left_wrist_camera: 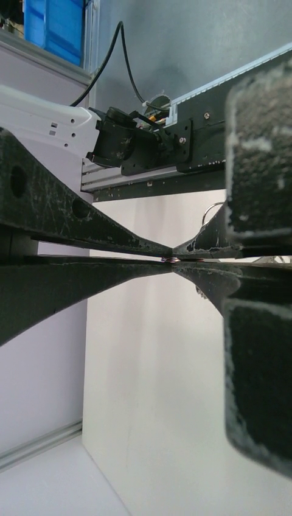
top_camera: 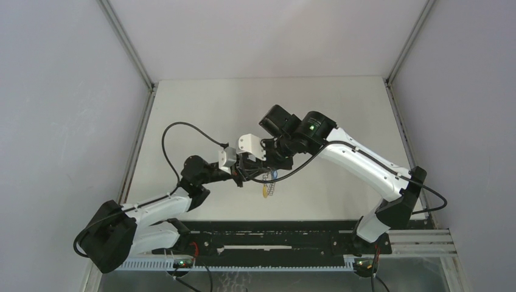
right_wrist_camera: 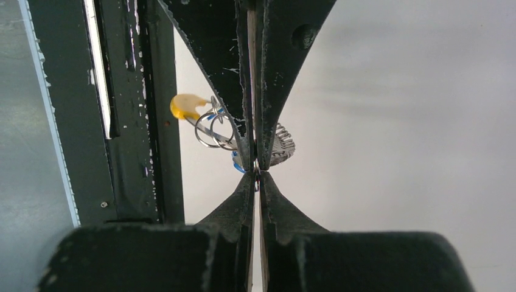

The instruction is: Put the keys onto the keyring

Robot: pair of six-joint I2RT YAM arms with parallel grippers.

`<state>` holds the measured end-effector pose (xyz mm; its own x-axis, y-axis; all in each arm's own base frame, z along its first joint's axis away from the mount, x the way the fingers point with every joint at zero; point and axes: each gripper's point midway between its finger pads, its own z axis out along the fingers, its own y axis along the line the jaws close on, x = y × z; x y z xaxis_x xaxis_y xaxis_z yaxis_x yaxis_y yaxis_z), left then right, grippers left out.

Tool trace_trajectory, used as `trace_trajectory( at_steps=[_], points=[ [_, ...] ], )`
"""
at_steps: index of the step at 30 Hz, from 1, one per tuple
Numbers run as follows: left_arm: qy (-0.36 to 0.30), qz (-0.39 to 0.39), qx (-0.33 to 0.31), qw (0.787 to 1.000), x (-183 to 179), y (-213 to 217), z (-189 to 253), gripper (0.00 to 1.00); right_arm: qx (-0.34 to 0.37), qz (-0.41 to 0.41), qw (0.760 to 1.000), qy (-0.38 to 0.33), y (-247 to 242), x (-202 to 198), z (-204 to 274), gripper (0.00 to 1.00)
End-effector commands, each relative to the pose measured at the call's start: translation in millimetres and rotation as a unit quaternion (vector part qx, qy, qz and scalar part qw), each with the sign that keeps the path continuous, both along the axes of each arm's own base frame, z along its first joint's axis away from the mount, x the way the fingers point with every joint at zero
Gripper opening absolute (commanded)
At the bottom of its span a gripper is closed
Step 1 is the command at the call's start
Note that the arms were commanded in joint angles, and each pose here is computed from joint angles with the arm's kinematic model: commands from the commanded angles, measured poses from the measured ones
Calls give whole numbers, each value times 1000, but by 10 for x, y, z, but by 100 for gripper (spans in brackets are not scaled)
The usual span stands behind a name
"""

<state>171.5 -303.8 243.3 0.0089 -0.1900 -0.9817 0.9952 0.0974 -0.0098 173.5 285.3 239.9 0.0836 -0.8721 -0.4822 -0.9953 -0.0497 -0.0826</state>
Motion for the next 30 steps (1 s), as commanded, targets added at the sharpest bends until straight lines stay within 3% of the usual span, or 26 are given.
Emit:
trace_trajectory(
  at_steps=[1, 7, 11, 16, 30],
  points=[
    [-51, -3, -45, 998, -17, 9, 424, 0, 58, 7, 998, -25, 90, 16, 252, 0],
    [-59, 16, -72, 996, -19, 82, 481, 0, 152, -29, 987, -28, -44, 57, 476, 16],
    [-65, 16, -103, 992, -54, 131, 597, 0, 267, -56, 962, -32, -113, 111, 710, 25],
    [-69, 6, -133, 989, -111, 164, 708, 0, 381, -37, 924, -8, -135, 16, 896, 29],
    [-83, 9, -147, 986, -153, 211, 825, 0, 433, 2, 900, 56, 62, -26, 854, 31]
  ],
)
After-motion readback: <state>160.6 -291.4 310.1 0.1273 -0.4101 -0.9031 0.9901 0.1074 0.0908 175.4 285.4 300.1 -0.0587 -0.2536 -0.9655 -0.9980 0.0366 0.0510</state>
